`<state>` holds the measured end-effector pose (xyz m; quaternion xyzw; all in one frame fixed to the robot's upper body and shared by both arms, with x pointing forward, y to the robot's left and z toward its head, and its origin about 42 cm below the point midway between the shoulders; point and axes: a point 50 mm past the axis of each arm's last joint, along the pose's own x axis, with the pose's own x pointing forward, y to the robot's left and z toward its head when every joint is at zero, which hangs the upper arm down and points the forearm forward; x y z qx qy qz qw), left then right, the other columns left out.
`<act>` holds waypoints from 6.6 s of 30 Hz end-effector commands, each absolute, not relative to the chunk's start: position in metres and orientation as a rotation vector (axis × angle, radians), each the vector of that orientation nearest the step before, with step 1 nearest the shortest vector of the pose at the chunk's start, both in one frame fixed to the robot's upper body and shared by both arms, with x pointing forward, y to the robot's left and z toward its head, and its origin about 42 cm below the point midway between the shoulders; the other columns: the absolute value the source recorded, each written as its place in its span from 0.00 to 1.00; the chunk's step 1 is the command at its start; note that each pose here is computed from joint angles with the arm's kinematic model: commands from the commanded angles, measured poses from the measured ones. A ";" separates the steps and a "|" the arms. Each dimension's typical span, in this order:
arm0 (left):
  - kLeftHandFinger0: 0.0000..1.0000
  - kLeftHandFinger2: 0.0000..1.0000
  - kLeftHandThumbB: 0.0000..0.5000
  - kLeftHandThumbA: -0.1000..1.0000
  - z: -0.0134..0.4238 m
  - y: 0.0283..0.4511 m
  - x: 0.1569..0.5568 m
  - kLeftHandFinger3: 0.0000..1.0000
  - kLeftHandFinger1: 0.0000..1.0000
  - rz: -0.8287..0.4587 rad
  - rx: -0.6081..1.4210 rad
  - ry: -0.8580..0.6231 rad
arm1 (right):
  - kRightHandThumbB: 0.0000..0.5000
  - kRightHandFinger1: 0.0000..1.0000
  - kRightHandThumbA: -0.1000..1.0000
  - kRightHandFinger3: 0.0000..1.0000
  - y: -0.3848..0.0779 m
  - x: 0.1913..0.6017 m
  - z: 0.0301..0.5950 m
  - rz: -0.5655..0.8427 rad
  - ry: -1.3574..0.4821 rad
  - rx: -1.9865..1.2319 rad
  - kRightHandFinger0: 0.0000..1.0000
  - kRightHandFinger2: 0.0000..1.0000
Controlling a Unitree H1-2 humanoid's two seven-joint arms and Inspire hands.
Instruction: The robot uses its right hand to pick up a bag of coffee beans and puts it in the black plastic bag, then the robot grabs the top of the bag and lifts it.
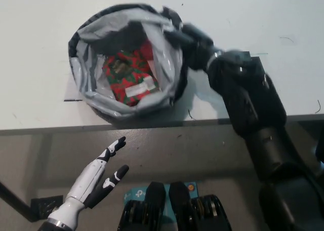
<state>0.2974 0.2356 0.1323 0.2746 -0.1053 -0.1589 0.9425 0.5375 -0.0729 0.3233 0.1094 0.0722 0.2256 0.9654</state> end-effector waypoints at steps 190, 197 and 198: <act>1.00 1.00 0.47 1.00 0.184 0.224 0.333 1.00 1.00 -0.333 0.475 -0.365 | 0.90 1.00 1.00 1.00 -0.273 0.218 0.516 0.277 -1.299 -0.476 1.00 1.00; 1.00 1.00 0.54 1.00 0.186 0.232 0.336 1.00 1.00 -0.287 0.392 -0.415 | 0.78 1.00 1.00 1.00 -0.249 0.200 0.402 0.348 -1.282 -0.291 1.00 1.00; 1.00 1.00 0.54 1.00 0.186 0.233 0.335 1.00 1.00 -0.285 0.386 -0.417 | 0.79 1.00 1.00 1.00 -0.246 0.199 0.393 0.354 -1.244 -0.271 1.00 1.00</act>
